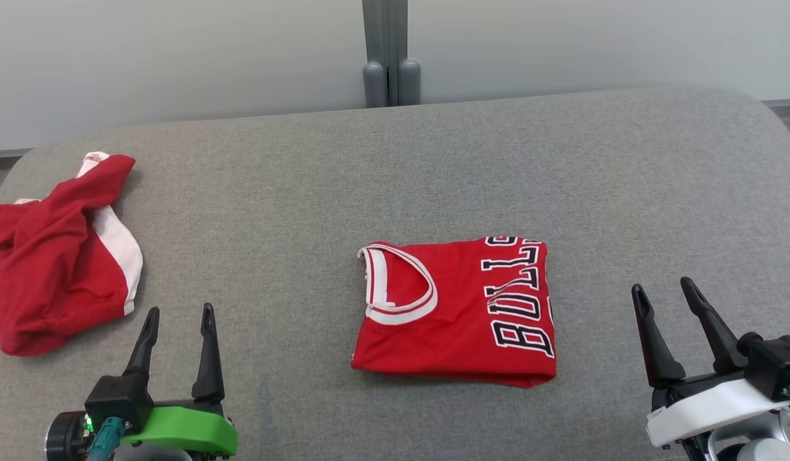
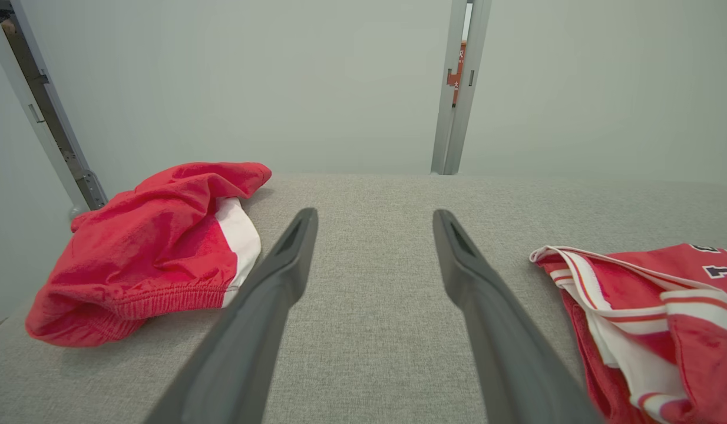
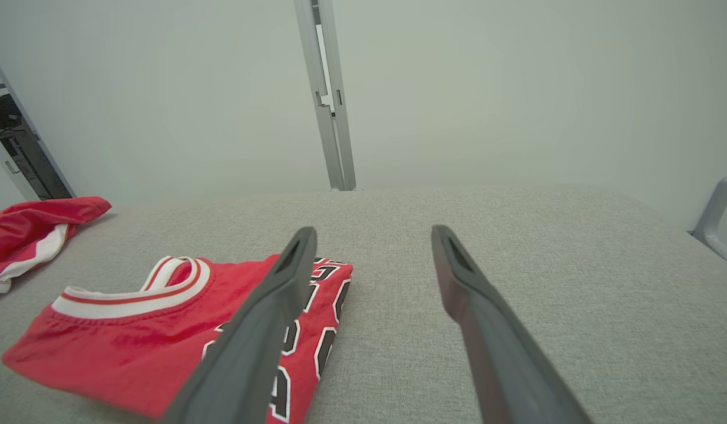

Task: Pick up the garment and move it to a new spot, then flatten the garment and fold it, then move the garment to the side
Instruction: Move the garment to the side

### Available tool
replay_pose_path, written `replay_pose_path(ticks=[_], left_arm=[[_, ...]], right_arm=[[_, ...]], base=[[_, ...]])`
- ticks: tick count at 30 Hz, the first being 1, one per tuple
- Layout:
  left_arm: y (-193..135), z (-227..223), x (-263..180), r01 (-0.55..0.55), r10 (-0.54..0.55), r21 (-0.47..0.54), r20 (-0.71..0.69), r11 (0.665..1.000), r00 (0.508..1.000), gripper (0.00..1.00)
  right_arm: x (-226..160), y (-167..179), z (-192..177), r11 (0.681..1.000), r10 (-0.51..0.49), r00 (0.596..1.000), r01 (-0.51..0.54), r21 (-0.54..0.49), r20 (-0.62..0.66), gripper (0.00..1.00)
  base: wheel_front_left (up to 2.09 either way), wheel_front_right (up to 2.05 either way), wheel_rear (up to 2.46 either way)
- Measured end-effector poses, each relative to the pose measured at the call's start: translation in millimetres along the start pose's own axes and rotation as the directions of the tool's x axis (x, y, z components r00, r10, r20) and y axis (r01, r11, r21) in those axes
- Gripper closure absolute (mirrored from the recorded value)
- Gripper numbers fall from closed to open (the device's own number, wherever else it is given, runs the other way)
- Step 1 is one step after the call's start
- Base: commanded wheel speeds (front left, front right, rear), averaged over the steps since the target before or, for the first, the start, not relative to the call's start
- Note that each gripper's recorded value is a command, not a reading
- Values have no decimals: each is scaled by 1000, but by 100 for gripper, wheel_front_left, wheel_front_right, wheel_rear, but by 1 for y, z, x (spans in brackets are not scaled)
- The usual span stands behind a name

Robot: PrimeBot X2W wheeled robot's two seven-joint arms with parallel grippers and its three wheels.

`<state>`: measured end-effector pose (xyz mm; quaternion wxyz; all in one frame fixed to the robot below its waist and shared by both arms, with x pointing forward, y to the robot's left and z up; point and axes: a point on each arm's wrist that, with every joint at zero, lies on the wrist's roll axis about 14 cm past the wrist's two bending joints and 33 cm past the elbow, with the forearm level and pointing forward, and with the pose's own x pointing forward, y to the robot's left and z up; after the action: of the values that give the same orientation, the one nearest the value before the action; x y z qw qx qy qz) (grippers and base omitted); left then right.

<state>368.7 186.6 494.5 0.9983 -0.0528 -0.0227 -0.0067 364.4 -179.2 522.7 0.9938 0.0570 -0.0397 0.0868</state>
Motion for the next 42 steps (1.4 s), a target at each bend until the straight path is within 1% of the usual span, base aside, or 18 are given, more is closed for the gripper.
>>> replay_pose_path(ticks=[22,26,33,36,39,42], left_arm=[[4,-3,-1,-17,17,-1,-10,1000,1000,0],[5,-6,-2,-27,27,0,-19,1000,999,0],[9,-7,0,-41,41,0,-22,999,999,0],[9,-6,1,-45,45,-2,-19,999,999,0],[11,-8,1,-55,55,-3,-25,998,998,0],[13,-11,1,-66,66,-5,-34,998,997,0]], right_arm=[[2,0,-11,1000,6,999,-6,9,-36,0],[15,7,-10,999,39,998,-39,1,-40,0],[51,32,-7,989,144,988,-146,-38,-51,0],[64,41,-15,983,174,981,-178,-43,-81,0],[73,41,-28,982,175,977,-181,-44,-123,0],[78,38,-50,984,165,968,-175,-34,-191,0]], base=[[0,0,0],[0,0,0],[0,0,0],[0,0,0],[0,0,0],[0,0,0]])
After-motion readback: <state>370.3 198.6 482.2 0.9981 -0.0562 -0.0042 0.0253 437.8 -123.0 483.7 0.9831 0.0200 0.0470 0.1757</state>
